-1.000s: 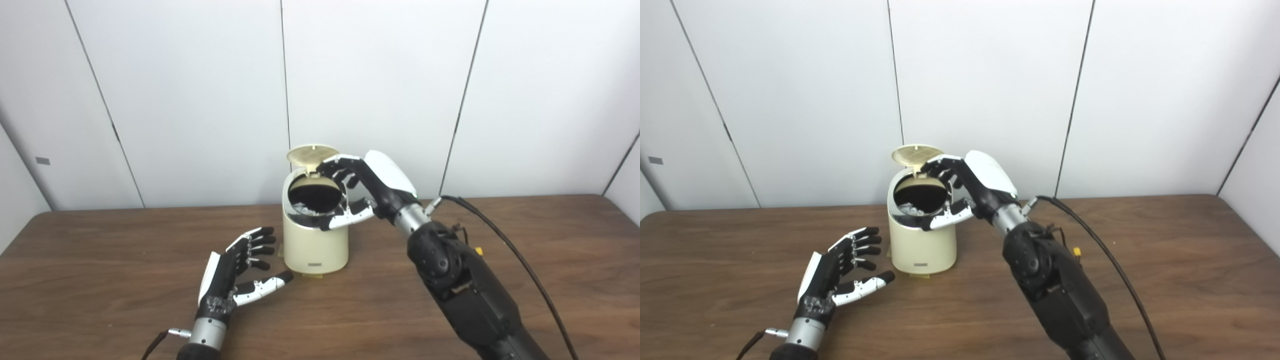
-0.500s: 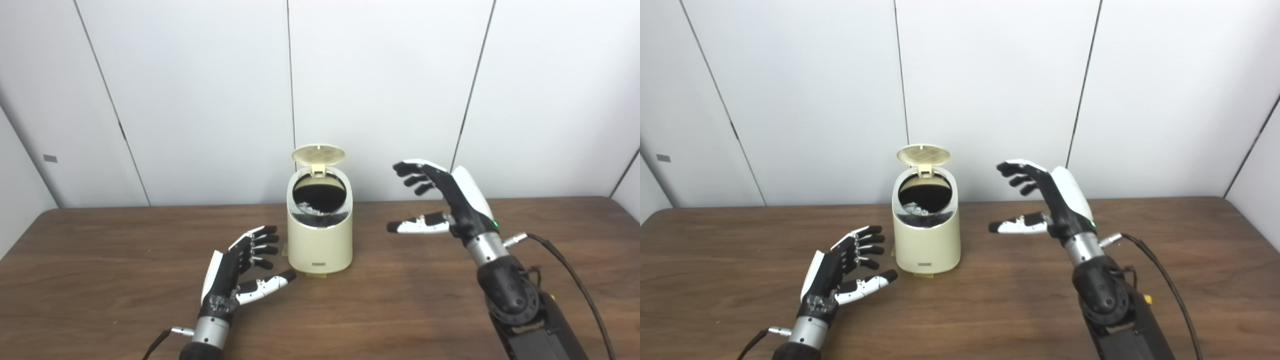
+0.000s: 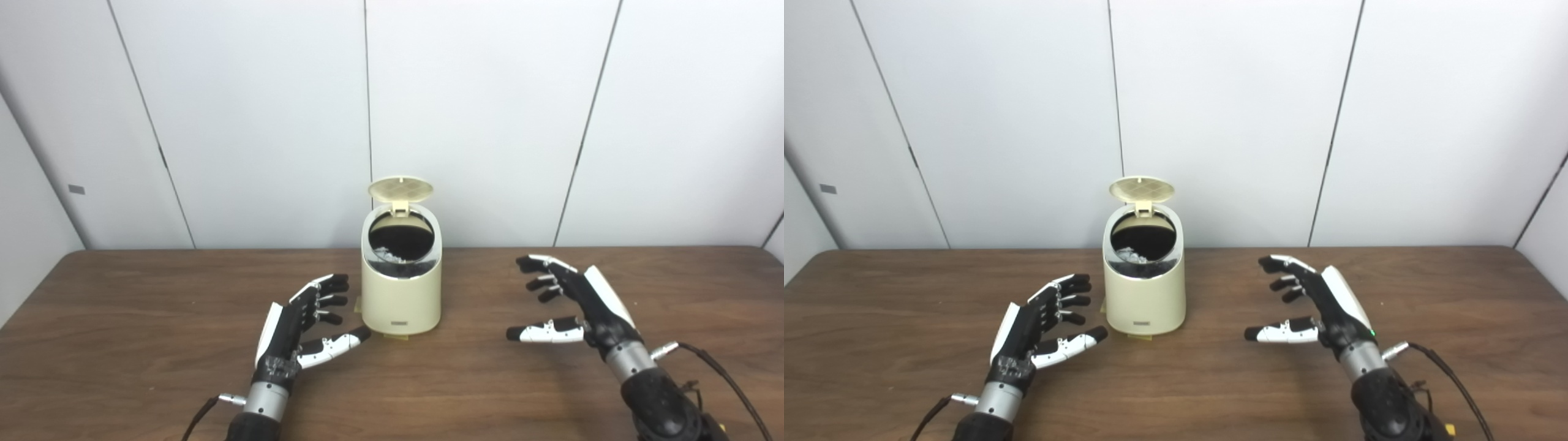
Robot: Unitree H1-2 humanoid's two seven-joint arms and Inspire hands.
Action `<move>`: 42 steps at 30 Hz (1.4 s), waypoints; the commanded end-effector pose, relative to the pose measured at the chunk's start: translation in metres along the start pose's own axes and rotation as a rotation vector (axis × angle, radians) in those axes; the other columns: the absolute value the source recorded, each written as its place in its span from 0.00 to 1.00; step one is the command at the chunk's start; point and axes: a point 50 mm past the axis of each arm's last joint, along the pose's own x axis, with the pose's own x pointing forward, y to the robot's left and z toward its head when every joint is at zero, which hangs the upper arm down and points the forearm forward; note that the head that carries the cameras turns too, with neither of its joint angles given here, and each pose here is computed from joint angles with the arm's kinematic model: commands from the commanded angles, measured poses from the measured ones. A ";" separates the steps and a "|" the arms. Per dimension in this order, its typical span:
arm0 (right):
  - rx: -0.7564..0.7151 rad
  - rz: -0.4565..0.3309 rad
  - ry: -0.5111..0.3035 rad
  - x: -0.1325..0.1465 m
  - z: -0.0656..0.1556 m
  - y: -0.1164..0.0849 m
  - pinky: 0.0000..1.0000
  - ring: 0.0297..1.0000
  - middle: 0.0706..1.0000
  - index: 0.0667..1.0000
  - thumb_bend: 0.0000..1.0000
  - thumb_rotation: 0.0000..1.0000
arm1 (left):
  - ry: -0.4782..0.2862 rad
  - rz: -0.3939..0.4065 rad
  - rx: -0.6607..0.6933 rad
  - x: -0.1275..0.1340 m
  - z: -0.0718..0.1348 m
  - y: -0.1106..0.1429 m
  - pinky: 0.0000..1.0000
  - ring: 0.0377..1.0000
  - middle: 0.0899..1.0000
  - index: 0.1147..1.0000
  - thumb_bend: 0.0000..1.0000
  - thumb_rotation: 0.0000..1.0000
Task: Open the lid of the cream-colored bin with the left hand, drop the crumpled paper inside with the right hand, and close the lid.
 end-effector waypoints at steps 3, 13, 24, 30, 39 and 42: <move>0.005 -0.041 -0.080 0.006 0.009 -0.009 0.60 0.69 0.78 0.78 0.89 0.20 | -0.103 -0.007 0.116 0.029 0.036 0.018 0.73 0.82 0.86 0.85 0.83 0.31; 0.002 -0.034 -0.067 0.004 0.006 0.003 0.62 0.70 0.78 0.78 0.86 0.17 | -0.165 -0.057 0.234 0.086 0.106 0.042 0.81 0.99 1.00 1.00 1.00 0.38; -0.015 -0.036 -0.074 0.006 0.010 0.002 0.60 0.69 0.77 0.77 0.86 0.16 | -0.243 -0.072 0.325 0.126 0.152 0.040 0.89 1.00 1.00 1.00 1.00 0.37; -0.019 -0.041 -0.070 0.007 0.013 0.005 0.61 0.69 0.76 0.76 0.86 0.14 | -0.276 -0.134 0.432 0.141 0.169 0.038 0.85 1.00 1.00 1.00 1.00 0.40; -0.035 -0.043 -0.063 0.007 0.018 0.008 0.61 0.70 0.77 0.75 0.86 0.16 | -0.280 -0.273 0.594 0.152 0.179 0.039 0.87 0.98 0.96 0.89 1.00 0.42; -0.033 -0.042 -0.067 0.007 0.017 0.009 0.63 0.72 0.77 0.75 0.87 0.18 | -0.266 -0.318 0.645 0.152 0.180 0.039 0.88 0.99 0.94 0.88 1.00 0.42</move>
